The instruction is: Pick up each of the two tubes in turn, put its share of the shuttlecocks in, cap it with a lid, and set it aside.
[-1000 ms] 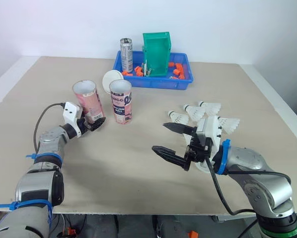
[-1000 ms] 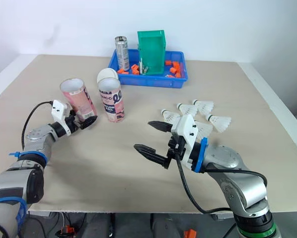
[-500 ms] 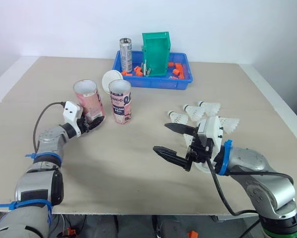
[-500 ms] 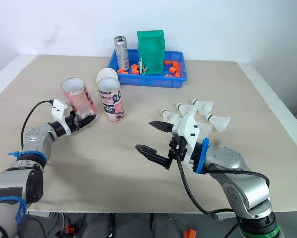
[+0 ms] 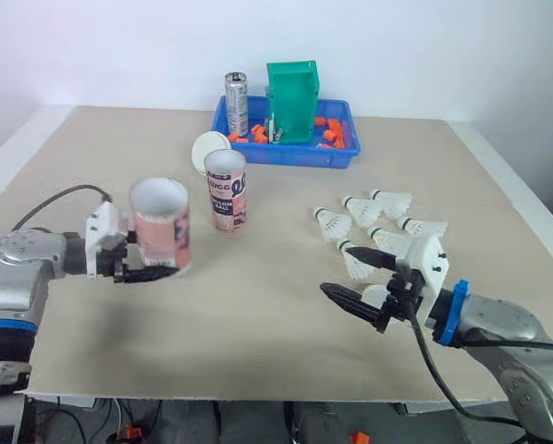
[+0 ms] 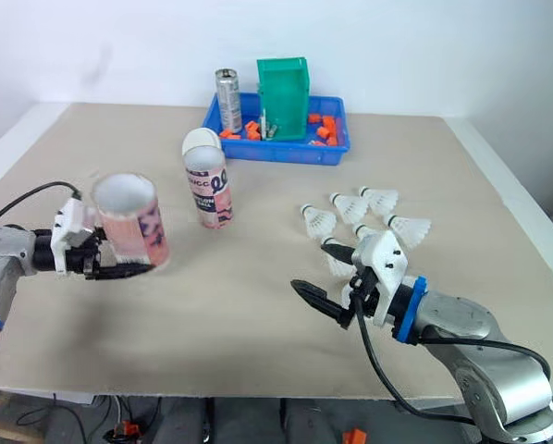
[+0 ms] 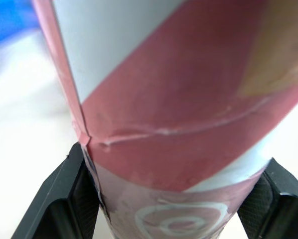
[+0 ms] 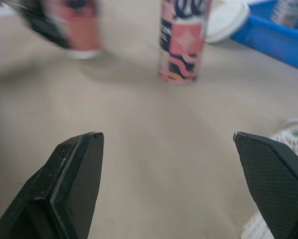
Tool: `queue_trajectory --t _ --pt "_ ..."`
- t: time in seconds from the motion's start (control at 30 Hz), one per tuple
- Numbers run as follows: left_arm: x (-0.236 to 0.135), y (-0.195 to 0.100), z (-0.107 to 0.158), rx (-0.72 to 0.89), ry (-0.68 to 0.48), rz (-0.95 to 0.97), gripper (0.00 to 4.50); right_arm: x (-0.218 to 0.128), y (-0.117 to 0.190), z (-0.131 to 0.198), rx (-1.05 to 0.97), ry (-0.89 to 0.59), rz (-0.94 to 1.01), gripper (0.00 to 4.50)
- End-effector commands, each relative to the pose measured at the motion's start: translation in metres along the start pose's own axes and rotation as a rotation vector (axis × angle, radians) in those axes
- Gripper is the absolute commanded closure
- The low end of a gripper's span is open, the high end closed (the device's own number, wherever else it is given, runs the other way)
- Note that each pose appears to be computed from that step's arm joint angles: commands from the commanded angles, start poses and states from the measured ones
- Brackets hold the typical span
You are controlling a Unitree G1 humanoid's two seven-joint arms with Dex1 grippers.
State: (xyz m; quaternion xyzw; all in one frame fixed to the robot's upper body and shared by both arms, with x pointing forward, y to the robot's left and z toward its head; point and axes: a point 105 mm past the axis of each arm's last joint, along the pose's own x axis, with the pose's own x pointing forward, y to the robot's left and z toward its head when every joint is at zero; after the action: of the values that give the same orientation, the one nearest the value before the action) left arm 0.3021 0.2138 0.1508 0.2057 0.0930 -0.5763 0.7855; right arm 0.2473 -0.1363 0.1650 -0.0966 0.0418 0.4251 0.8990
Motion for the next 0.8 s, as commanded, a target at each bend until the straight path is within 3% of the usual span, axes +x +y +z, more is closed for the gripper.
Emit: queue_trajectory --t 0.03,0.33,0.63,0.8 --pt "0.002 -0.012 -0.002 0.062 0.11 -0.09 1.22 -0.008 0.011 0.007 -0.027 -0.013 -0.003 0.0" --pt "0.016 -0.023 -0.019 0.116 0.234 -0.26 1.22 -0.022 0.004 -0.014 0.011 0.062 -0.2 0.0" --pt "0.03 -0.021 -0.003 0.161 0.257 -0.359 1.22 -0.009 -0.027 -0.039 0.051 0.09 -0.425 0.0" --pt "0.032 -0.027 -0.002 0.101 0.261 -0.399 1.22 0.002 -0.035 -0.051 0.034 0.112 -0.475 0.0"
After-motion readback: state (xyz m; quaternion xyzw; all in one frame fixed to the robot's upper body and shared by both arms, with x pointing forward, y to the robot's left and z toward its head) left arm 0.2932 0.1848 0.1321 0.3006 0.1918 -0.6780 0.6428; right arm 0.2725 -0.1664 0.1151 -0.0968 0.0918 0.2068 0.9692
